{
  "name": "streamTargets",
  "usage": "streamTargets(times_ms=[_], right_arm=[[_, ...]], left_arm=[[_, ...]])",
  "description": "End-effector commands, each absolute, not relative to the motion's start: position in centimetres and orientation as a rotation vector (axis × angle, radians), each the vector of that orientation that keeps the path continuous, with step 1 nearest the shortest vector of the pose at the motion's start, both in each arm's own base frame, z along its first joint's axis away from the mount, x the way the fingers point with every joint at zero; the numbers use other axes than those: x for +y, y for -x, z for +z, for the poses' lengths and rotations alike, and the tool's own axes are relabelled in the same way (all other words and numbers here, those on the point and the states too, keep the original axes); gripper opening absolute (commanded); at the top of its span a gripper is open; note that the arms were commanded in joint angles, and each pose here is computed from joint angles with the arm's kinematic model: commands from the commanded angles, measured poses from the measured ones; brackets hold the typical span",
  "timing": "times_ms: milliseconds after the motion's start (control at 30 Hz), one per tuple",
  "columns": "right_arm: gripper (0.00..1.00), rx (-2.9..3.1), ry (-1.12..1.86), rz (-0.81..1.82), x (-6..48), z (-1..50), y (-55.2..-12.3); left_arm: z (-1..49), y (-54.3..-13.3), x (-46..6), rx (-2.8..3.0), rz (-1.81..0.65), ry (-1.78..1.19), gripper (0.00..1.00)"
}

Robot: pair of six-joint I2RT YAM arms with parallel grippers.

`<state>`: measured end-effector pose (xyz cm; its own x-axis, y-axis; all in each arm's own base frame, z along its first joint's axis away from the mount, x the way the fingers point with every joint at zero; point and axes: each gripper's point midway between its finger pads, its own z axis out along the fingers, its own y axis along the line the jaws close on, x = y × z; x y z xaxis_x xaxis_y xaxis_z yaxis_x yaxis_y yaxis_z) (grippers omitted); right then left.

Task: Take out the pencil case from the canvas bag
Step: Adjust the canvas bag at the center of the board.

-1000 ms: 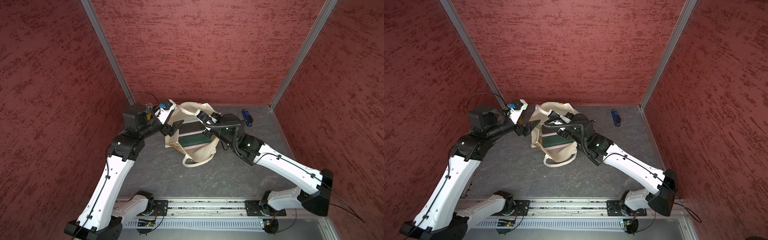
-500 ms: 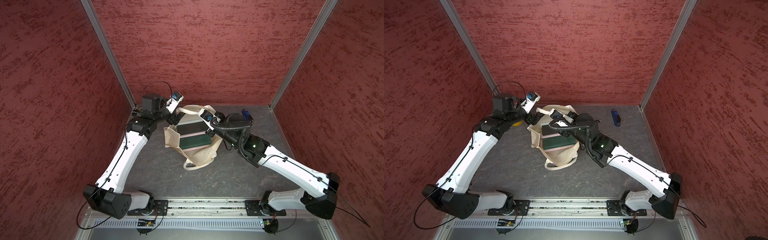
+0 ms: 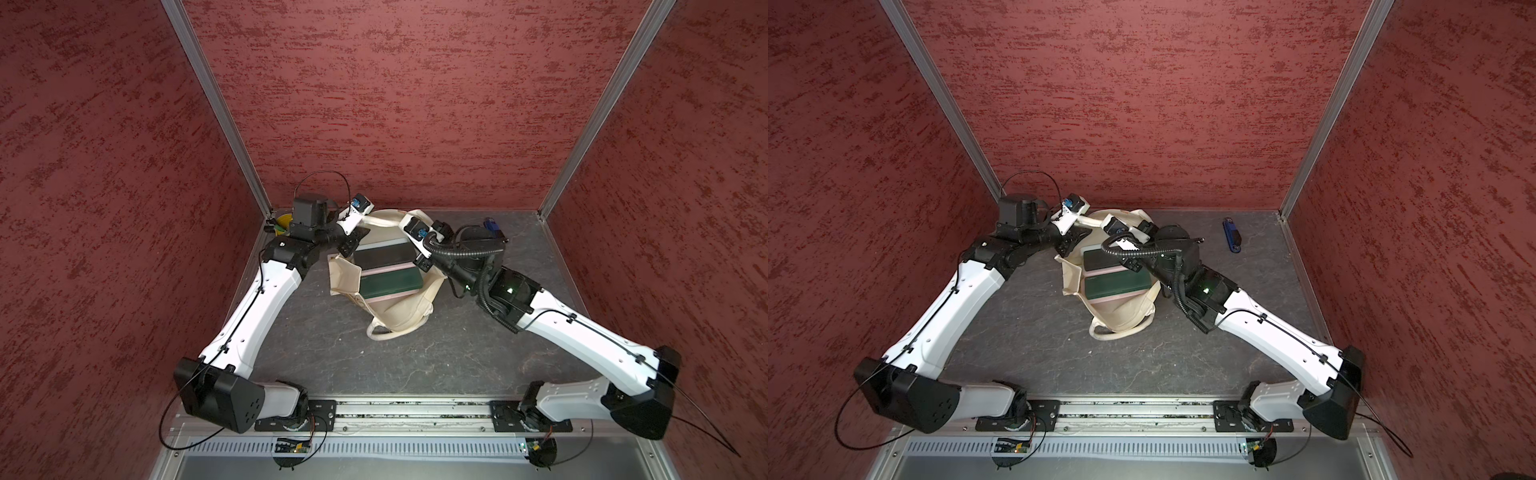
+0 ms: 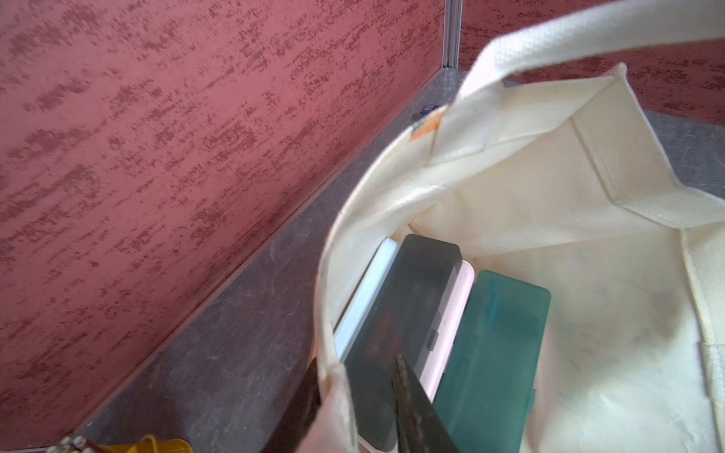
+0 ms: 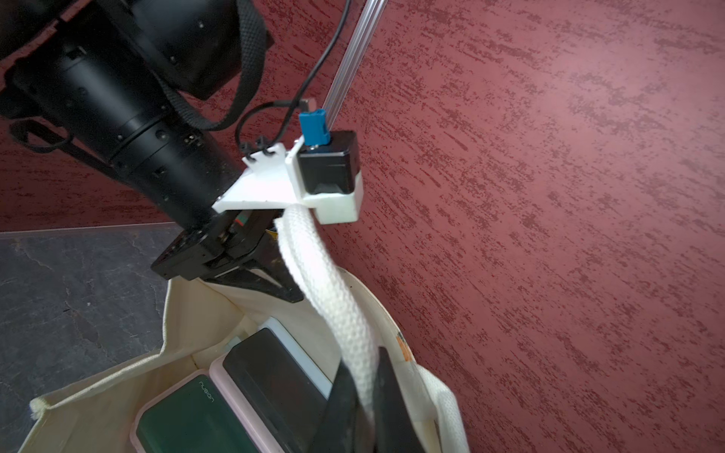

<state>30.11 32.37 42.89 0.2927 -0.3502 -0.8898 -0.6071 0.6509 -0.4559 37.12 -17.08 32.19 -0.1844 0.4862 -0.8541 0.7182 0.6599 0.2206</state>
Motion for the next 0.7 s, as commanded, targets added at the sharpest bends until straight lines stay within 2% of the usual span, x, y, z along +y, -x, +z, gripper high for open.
streamTargets(times_ms=[0, 167, 233, 267, 333, 367, 567, 667], right_arm=[[0.0, 1.23, 0.767, 0.229, 30.6, 47.3, -30.7], [0.01, 1.231, 0.723, 0.237, 30.5, 48.2, -32.7], [0.1, 1.236, 0.726, 0.229, 30.9, 48.0, -33.5], [0.17, 1.236, 0.717, 0.221, 31.0, 48.0, -33.9], [0.41, 1.235, 0.707, 0.215, 31.3, 47.8, -34.7], [0.45, 1.234, 0.702, 0.211, 31.4, 47.8, -35.1], [0.51, 1.281, 0.693, 0.207, 32.7, 46.2, -39.0], [0.59, 1.313, 0.684, 0.214, 33.0, 45.8, -41.2]], left_arm=[[32.9, -35.7, -17.6, 1.774, -0.312, -0.99, 0.22], [33.4, -34.6, -17.7, 1.714, -0.327, -1.002, 0.06], [33.8, -34.2, -17.8, 1.685, -0.337, -1.009, 0.04], [34.0, -34.0, -17.9, 1.67, -0.342, -1.012, 0.02], [34.3, -33.7, -18.1, 1.65, -0.357, -1.025, 0.0], [34.3, -33.5, -18.2, 1.647, -0.366, -1.034, 0.0], [34.4, -32.8, -18.5, 1.626, -0.393, -1.063, 0.0], [34.3, -32.5, -18.6, 1.612, -0.39, -1.08, 0.0]])
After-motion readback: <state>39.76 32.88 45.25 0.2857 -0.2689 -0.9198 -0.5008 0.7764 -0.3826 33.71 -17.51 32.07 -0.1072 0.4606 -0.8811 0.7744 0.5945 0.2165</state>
